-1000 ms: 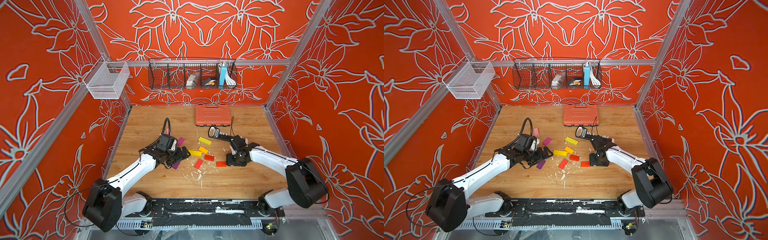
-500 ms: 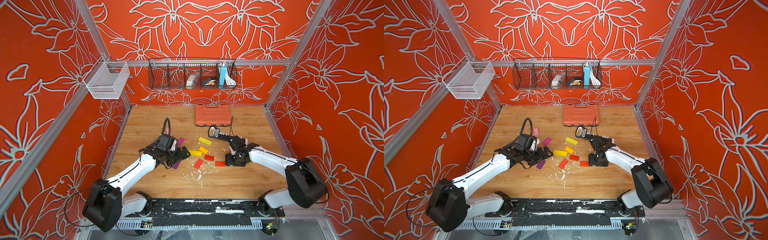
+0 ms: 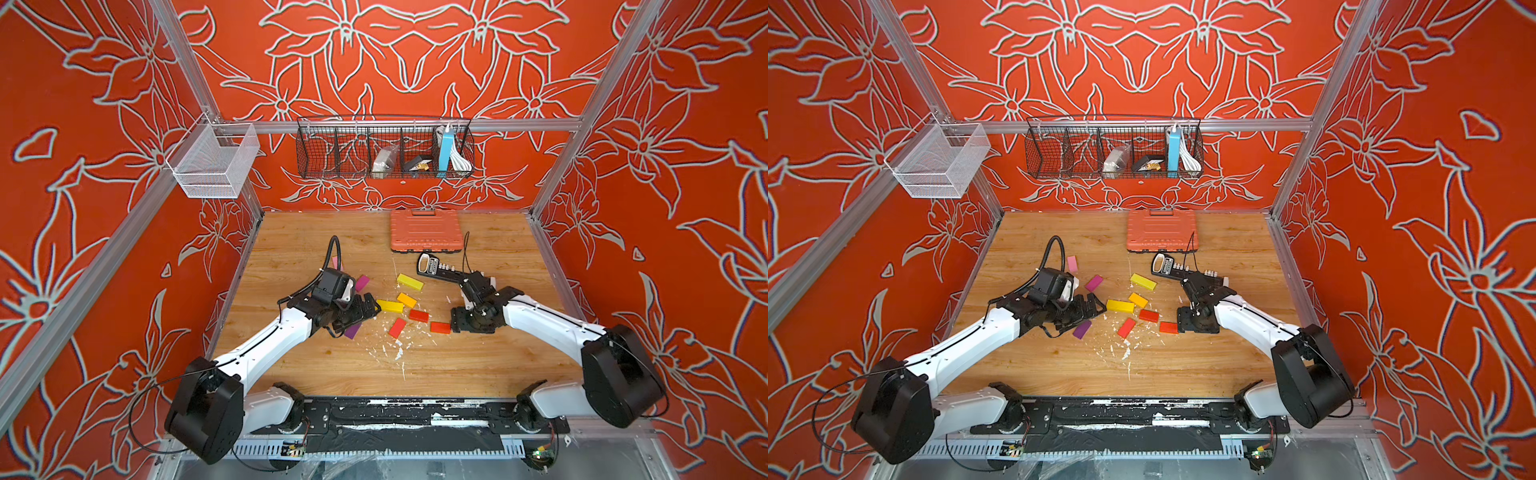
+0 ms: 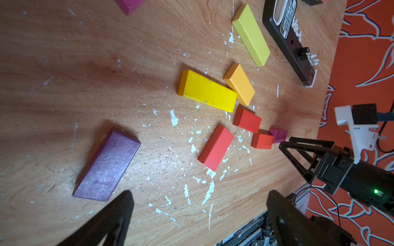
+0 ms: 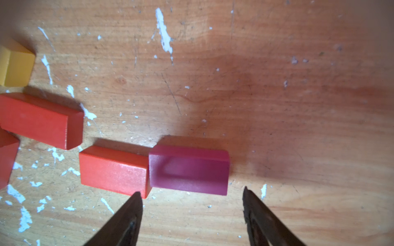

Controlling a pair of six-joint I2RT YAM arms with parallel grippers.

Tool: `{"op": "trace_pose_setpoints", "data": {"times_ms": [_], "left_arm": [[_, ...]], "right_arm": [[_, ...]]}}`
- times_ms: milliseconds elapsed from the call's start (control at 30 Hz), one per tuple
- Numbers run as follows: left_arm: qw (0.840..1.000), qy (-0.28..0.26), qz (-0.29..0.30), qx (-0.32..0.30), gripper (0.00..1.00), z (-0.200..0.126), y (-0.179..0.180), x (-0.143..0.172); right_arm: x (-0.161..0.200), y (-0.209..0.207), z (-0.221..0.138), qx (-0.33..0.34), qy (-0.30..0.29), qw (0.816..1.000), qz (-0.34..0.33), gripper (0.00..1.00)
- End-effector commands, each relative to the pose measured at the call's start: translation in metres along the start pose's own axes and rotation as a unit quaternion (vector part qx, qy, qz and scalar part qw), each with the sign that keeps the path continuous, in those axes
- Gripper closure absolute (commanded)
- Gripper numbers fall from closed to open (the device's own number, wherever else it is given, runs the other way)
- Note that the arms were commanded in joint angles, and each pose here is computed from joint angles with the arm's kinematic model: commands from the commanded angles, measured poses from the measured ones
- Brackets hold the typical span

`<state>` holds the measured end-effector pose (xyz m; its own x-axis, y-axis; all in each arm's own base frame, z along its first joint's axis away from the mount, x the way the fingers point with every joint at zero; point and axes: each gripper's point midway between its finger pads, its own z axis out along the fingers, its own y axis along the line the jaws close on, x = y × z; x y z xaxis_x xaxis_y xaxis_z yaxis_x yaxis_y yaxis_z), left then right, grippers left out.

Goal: Assemble the letter c with building blocks
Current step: Assemble the building block at the center of the board.

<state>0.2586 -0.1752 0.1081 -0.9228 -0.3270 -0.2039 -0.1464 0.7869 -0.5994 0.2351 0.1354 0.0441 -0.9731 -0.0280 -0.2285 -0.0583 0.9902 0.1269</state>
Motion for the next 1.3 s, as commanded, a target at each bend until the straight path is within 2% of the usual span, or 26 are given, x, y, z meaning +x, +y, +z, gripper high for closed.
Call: {"op": "trace_pose_setpoints", "data": {"times_ms": [0, 500, 1267], "left_arm": [[1.0, -0.001, 0.0, 0.01, 0.02, -0.005, -0.009, 0.0], [1.0, -0.004, -0.002, 0.013, 0.02, -0.006, -0.013, 0.0], [1.0, -0.001, 0.002, 0.011, 0.02, -0.002, -0.017, 0.002]], "right_arm": [[-0.013, 0.002, -0.011, 0.004, -0.016, 1.0, -0.003, 0.23], [-0.042, 0.032, -0.007, -0.039, -0.007, 0.999, -0.026, 0.23], [-0.023, 0.043, 0.013, -0.082, 0.03, 0.996, -0.024, 0.25]]}}
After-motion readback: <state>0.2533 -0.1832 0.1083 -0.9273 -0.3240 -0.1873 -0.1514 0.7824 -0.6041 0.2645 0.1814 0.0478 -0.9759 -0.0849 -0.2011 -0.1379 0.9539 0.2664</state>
